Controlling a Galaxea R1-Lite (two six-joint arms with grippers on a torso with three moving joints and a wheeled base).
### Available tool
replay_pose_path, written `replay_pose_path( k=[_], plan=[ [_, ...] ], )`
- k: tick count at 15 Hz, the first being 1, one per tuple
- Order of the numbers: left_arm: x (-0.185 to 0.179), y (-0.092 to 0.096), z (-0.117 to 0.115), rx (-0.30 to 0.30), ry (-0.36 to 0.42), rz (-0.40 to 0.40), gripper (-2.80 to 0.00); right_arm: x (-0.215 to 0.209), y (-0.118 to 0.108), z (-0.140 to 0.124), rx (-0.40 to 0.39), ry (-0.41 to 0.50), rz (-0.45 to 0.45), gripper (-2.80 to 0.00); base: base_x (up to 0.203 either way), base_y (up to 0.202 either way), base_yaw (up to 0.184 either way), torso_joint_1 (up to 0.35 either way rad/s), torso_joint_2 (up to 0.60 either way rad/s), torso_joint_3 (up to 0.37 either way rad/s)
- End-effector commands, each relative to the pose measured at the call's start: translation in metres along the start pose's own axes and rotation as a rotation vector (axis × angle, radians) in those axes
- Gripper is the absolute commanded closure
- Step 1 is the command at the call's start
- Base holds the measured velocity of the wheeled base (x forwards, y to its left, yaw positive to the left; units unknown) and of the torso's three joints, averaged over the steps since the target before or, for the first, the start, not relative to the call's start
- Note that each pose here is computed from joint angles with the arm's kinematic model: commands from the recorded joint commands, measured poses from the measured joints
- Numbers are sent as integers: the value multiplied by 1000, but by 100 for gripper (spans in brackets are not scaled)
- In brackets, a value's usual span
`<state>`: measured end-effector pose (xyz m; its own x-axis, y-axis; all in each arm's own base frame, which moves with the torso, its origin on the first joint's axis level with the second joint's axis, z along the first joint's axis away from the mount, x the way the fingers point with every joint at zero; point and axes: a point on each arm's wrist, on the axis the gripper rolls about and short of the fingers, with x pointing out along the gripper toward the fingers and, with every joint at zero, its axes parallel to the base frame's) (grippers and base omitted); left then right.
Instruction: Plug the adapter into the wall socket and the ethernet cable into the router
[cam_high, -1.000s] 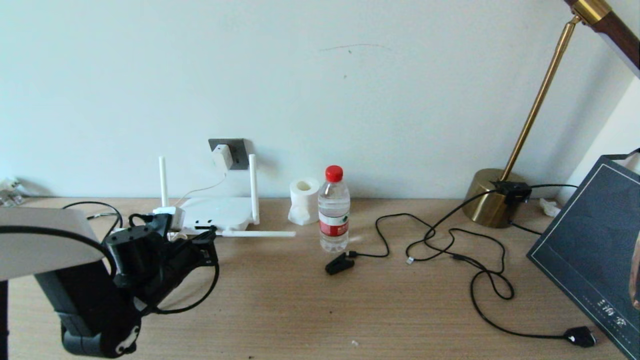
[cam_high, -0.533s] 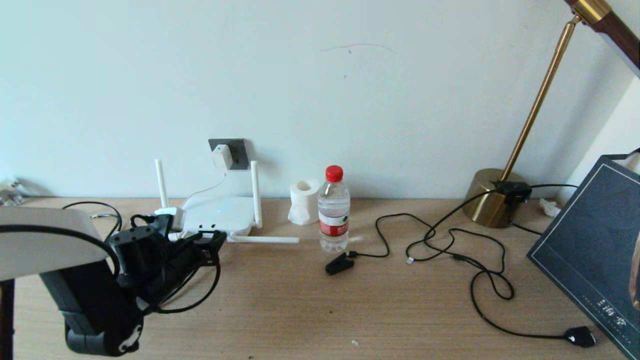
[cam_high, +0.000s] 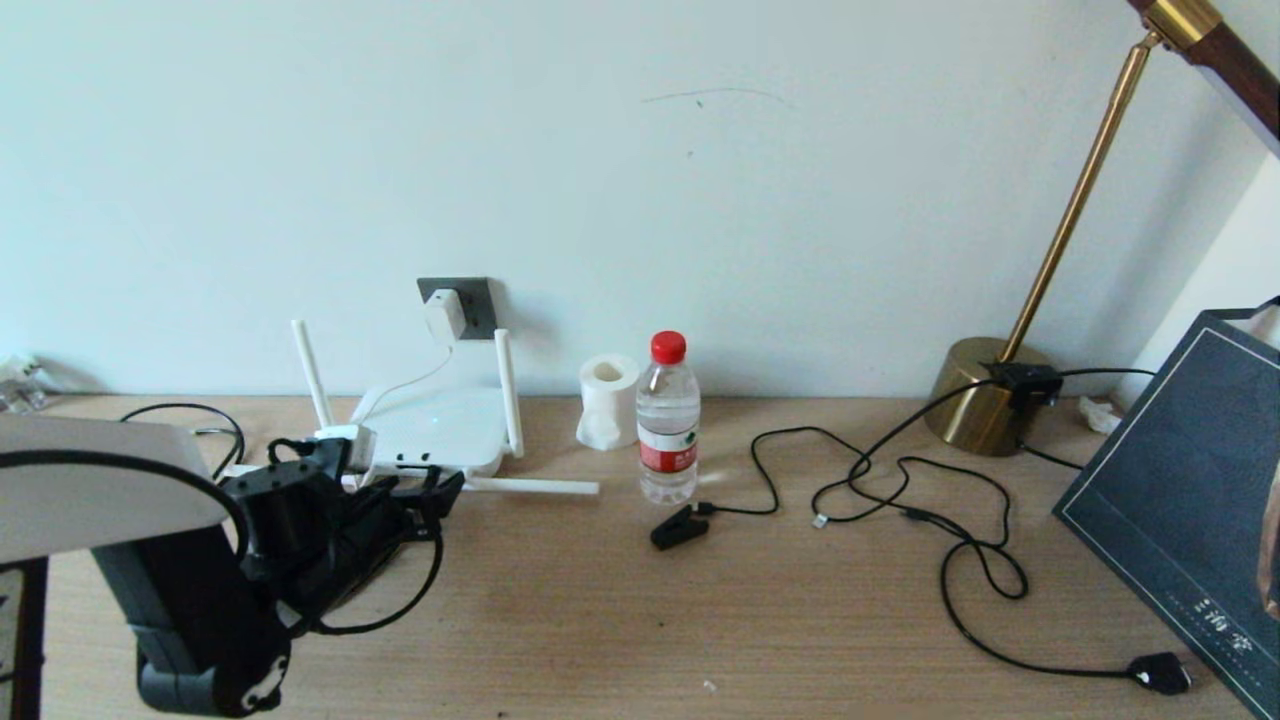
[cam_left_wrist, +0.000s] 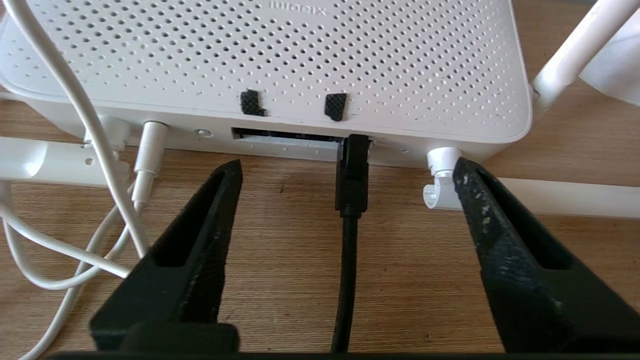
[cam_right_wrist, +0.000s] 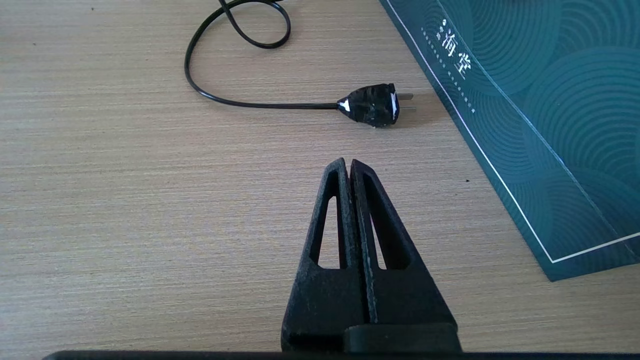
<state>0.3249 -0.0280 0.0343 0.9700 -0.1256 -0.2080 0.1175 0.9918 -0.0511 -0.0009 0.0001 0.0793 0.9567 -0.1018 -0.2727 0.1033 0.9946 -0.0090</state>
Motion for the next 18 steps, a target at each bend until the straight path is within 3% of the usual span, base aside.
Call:
replay_pose_path(
  k=[1, 4, 6, 10, 11, 14, 16, 18],
  plan=[
    [0, 0, -2, 0, 4, -1, -280, 0, 0, 0, 0, 0, -1, 0, 0, 0, 0, 0, 0, 0],
    [-7, 0, 3, -2, -4, 2, -280, 0, 0, 0, 0, 1, 1, 0, 0, 0, 0, 0, 0, 0],
    [-23, -2, 20, 1, -46, -6, -280, 0, 0, 0, 0, 1, 0, 0, 0, 0, 0, 0, 0, 0],
    [-84, -16, 87, 24, -272, -72, -280, 0, 0, 0, 0, 1, -1, 0, 0, 0, 0, 0, 0, 0],
    [-104, -19, 103, 29, -314, -84, 0, 0, 0, 0, 0, 0, 0, 0, 0, 0, 0, 0, 0, 0],
    [-170, -24, 137, 38, -359, -125, 0, 0, 0, 0, 0, 1, -1, 0, 0, 0, 0, 0, 0, 0],
    [-211, -25, 147, 39, -305, -144, 0, 0, 0, 0, -1, 1, 1, 0, 0, 0, 0, 0, 0, 0],
    [-252, -26, 143, 35, -191, -153, 0, 0, 0, 0, 0, 0, 0, 0, 0, 0, 0, 0, 0, 0]
  ],
)
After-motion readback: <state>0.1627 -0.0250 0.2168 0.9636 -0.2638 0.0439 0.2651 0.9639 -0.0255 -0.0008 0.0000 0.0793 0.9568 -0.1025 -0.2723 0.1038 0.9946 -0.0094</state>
